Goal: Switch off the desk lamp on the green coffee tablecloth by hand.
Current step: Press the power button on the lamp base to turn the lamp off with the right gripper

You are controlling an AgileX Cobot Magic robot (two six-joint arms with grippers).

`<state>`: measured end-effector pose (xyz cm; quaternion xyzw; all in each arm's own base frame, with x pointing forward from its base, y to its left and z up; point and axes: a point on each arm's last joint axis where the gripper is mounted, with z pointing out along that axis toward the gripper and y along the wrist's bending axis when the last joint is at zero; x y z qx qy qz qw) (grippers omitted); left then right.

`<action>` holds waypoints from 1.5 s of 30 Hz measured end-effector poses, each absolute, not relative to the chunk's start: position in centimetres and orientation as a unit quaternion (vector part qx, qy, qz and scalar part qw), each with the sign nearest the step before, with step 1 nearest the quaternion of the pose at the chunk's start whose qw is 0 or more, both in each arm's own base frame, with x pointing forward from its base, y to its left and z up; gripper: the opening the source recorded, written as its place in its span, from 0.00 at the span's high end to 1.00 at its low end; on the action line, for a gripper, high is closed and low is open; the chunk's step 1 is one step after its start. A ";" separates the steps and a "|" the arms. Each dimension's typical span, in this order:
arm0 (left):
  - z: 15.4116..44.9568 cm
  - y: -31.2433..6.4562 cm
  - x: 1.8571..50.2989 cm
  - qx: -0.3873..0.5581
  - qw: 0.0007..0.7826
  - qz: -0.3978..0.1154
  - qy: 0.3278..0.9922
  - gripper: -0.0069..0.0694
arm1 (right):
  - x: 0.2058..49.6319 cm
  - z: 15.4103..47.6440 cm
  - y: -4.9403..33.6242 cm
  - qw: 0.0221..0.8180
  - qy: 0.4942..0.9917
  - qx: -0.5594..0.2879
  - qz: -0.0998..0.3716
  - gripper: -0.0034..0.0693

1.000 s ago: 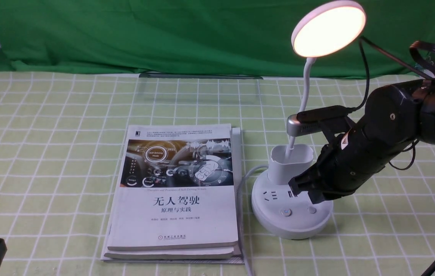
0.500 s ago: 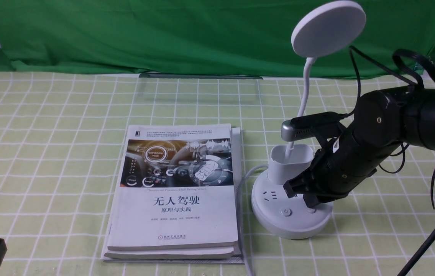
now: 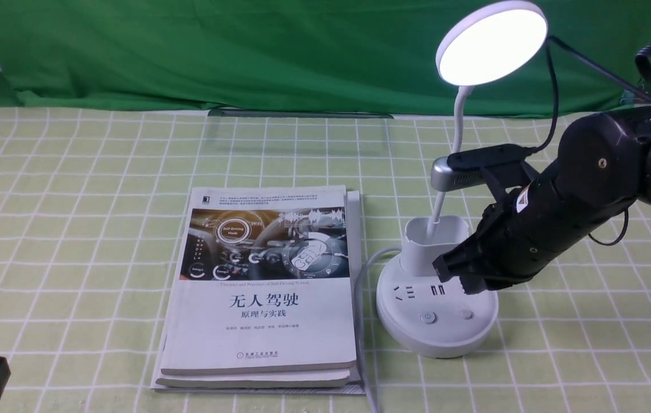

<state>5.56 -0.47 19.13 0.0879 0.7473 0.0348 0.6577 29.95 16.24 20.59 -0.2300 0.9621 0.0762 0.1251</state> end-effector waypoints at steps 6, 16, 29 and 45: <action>19.1 -0.5 5.6 0.088 0.658 0.035 0.747 0.59 | 30.2 17.9 16.8 0.084 0.964 -0.241 0.068 0.89; 19.1 -0.5 5.6 0.088 0.658 0.035 0.747 0.59 | 30.2 18.2 16.9 0.084 0.964 -0.245 0.069 0.89; 19.1 -0.5 5.6 0.088 0.658 0.035 0.747 0.59 | 29.6 21.3 16.5 0.135 0.956 -0.247 0.076 0.89; 19.1 -0.5 5.6 0.088 0.658 0.035 0.747 0.59 | 30.0 17.7 16.6 0.098 0.963 -0.242 0.066 0.89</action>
